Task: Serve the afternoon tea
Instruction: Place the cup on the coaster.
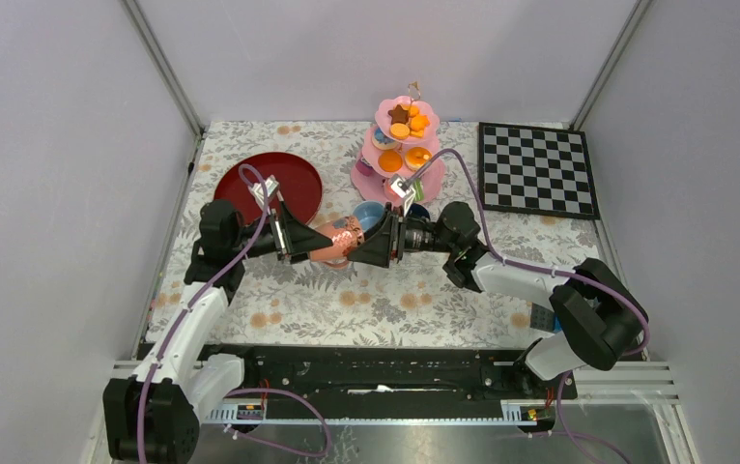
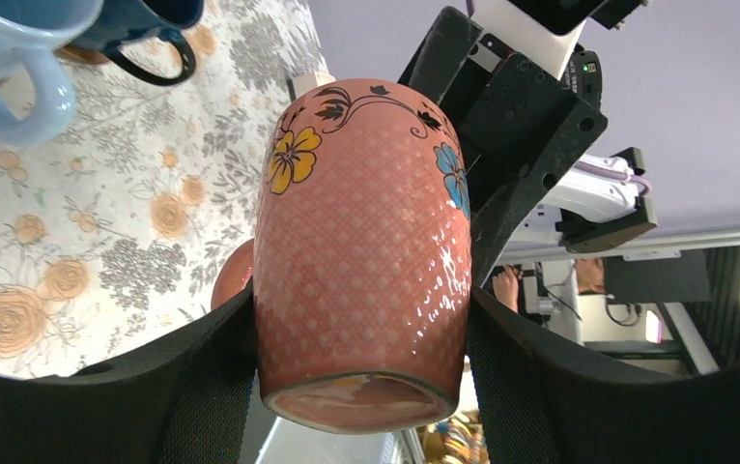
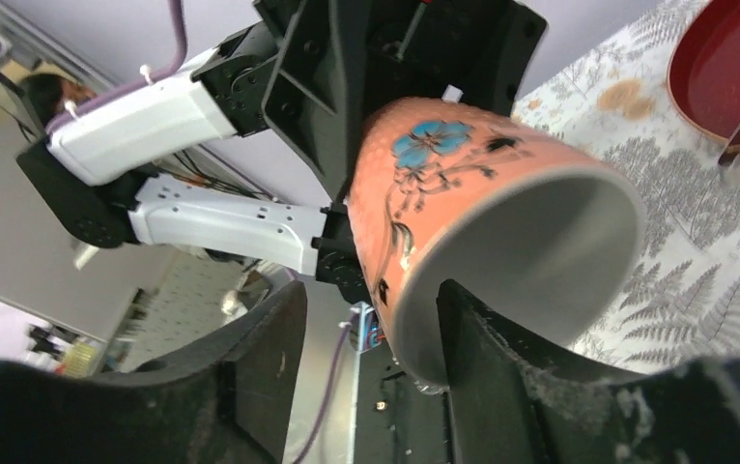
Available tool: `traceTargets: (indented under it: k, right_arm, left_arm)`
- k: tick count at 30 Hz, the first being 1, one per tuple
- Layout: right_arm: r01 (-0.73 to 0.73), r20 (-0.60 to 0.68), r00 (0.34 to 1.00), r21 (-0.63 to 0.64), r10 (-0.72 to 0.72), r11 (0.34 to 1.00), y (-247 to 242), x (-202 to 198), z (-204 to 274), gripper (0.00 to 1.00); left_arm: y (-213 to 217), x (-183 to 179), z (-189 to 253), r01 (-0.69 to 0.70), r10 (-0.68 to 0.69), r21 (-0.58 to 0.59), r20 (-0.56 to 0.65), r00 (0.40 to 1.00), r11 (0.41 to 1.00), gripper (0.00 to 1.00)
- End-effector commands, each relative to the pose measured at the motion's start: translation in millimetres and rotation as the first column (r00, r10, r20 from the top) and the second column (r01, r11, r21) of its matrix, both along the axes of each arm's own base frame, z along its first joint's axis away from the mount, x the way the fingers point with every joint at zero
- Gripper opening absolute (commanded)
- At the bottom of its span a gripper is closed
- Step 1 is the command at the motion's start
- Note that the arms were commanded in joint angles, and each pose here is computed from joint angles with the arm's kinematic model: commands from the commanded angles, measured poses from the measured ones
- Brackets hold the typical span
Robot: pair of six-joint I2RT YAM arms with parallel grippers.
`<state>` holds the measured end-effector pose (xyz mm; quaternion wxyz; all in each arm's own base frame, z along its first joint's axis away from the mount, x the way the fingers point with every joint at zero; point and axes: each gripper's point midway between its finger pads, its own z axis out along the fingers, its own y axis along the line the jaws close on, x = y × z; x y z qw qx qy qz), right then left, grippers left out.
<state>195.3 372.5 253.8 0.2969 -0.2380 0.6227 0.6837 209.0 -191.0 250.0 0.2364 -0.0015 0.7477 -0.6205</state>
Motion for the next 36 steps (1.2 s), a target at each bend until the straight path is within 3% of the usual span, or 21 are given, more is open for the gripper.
traceTargets:
  k: [1,4,7,8,12,13,14,16,19,22,25,27,30,34,36]
  right_arm:
    - [-0.072,0.293,0.955,0.066,0.050,0.995,9,-18,20,0.55]
    - [-0.075,0.314,0.948,0.063,0.051,0.995,16,-19,24,0.40]
    - [-0.009,0.294,0.956,0.049,-0.006,0.999,16,-9,30,0.00]
    - [0.038,0.298,0.953,0.041,-0.048,0.998,14,-3,32,0.00]
    - [0.311,0.226,0.932,-0.090,-0.285,0.946,-9,27,19,0.00]
    - [0.358,0.224,0.920,-0.141,-0.323,0.923,-18,31,16,0.00]
    - [0.425,0.216,0.898,-0.196,-0.384,0.884,-30,38,12,0.00]
    - [0.589,0.208,0.808,-0.315,-0.551,0.744,-65,56,2,0.00]
    - [0.745,0.268,0.612,-0.511,-0.744,0.429,-134,71,-12,0.00]
    - [0.750,0.369,0.461,-0.648,-0.807,0.132,-189,70,-13,0.00]
    - [0.717,0.420,0.347,-0.695,-0.839,-0.051,-218,68,-5,0.00]
    - [0.710,0.422,0.307,-0.699,-0.853,-0.090,-221,70,-3,0.00]
    - [0.690,0.402,0.306,-0.719,-0.863,-0.090,-216,85,-10,0.00]
    - [0.601,0.369,0.340,-0.793,-0.865,-0.102,-218,109,-38,0.00]
    - [0.569,0.341,0.378,-0.819,-0.861,-0.075,-211,118,-51,0.00]
  left_arm:
    - [-5,-5,21,0.080,-0.075,-0.056,0.079,0.994,0.995,0.00]
    - [-7,-5,20,0.091,-0.087,-0.055,0.078,0.993,0.994,0.00]
    - [-9,-3,23,0.088,-0.083,-0.052,0.095,0.992,0.995,0.00]
    - [-9,-2,27,0.086,-0.080,-0.049,0.114,0.990,0.995,0.08]
    - [-4,11,38,0.005,-0.013,0.034,0.225,0.974,0.999,0.82]
    - [-2,17,38,-0.028,0.009,0.073,0.253,0.967,0.997,0.93]
    - [1,24,41,-0.061,0.028,0.105,0.286,0.958,0.993,0.98]
    - [7,37,46,-0.132,0.070,0.162,0.342,0.937,0.978,0.99]
    - [22,56,52,-0.264,0.139,0.246,0.428,0.893,0.933,0.99]
    - [33,69,55,-0.345,0.174,0.291,0.484,0.858,0.892,0.99]
    - [30,72,53,-0.328,0.153,0.297,0.488,0.859,0.897,0.99]
    - [24,71,48,-0.313,0.134,0.307,0.487,0.863,0.899,0.99]
    - [16,68,41,-0.297,0.112,0.322,0.487,0.866,0.899,0.99]
    - [9,66,32,-0.289,0.101,0.336,0.481,0.871,0.896,0.99]
    - [3,62,31,-0.277,0.087,0.334,0.485,0.870,0.901,0.99]
